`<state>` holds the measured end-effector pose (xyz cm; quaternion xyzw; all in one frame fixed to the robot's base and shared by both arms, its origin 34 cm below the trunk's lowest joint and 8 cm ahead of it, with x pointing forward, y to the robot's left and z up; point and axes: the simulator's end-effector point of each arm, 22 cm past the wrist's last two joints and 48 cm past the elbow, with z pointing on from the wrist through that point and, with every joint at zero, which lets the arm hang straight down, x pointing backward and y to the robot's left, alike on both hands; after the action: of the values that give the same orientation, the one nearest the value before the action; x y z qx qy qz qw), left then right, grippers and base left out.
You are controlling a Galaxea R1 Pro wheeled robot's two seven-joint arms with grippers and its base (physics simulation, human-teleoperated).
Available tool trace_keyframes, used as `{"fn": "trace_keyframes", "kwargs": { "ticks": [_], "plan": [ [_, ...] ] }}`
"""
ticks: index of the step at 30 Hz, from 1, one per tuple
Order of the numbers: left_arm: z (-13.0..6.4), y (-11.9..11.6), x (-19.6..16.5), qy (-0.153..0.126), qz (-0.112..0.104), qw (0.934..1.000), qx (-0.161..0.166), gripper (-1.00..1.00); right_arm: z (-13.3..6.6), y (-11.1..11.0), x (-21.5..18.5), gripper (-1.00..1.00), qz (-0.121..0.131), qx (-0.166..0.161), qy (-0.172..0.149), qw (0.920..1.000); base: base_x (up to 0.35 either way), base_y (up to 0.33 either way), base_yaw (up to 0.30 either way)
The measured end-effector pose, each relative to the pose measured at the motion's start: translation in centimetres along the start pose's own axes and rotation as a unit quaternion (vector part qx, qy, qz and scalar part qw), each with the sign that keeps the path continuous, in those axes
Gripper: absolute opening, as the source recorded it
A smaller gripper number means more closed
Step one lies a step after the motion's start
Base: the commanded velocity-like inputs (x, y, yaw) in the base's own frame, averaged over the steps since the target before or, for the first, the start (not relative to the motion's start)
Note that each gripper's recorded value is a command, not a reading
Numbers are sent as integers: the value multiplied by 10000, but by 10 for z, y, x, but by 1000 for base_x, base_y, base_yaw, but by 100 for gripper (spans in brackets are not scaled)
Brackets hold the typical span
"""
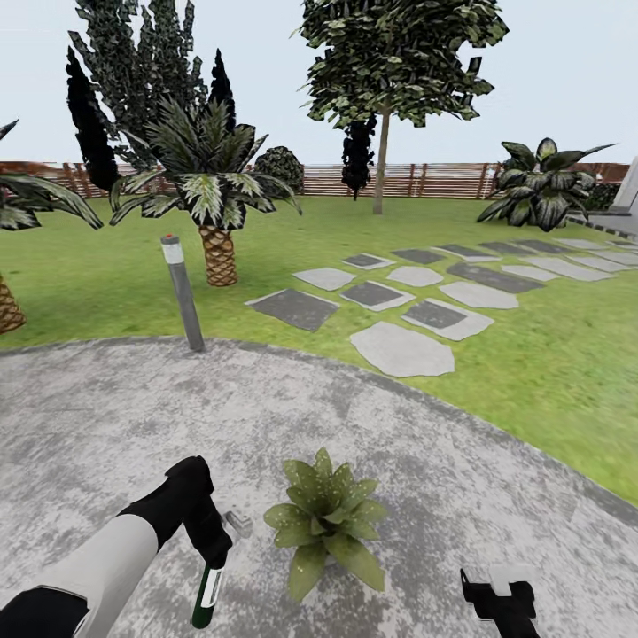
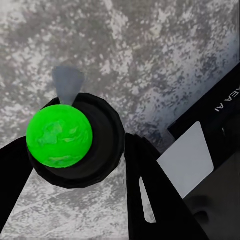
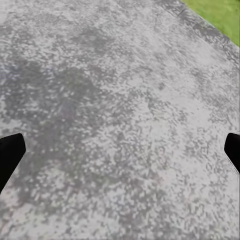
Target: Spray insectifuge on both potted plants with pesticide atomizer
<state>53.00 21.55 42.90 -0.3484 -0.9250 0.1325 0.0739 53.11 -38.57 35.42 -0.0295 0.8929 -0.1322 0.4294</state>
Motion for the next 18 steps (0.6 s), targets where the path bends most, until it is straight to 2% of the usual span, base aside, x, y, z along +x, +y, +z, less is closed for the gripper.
{"fn": "trace_keyframes", "kwargs": {
  "ticks": [13,18],
  "plan": [
    [1,0,1,6,-11,10000,2,-100,0,0,0,100,0,0,1,10000,9,-271,4],
    [1,0,1,9,-11,10000,1,-100,0,0,0,100,-2,-2,1,10000,0,-261,203]
  ]
}}
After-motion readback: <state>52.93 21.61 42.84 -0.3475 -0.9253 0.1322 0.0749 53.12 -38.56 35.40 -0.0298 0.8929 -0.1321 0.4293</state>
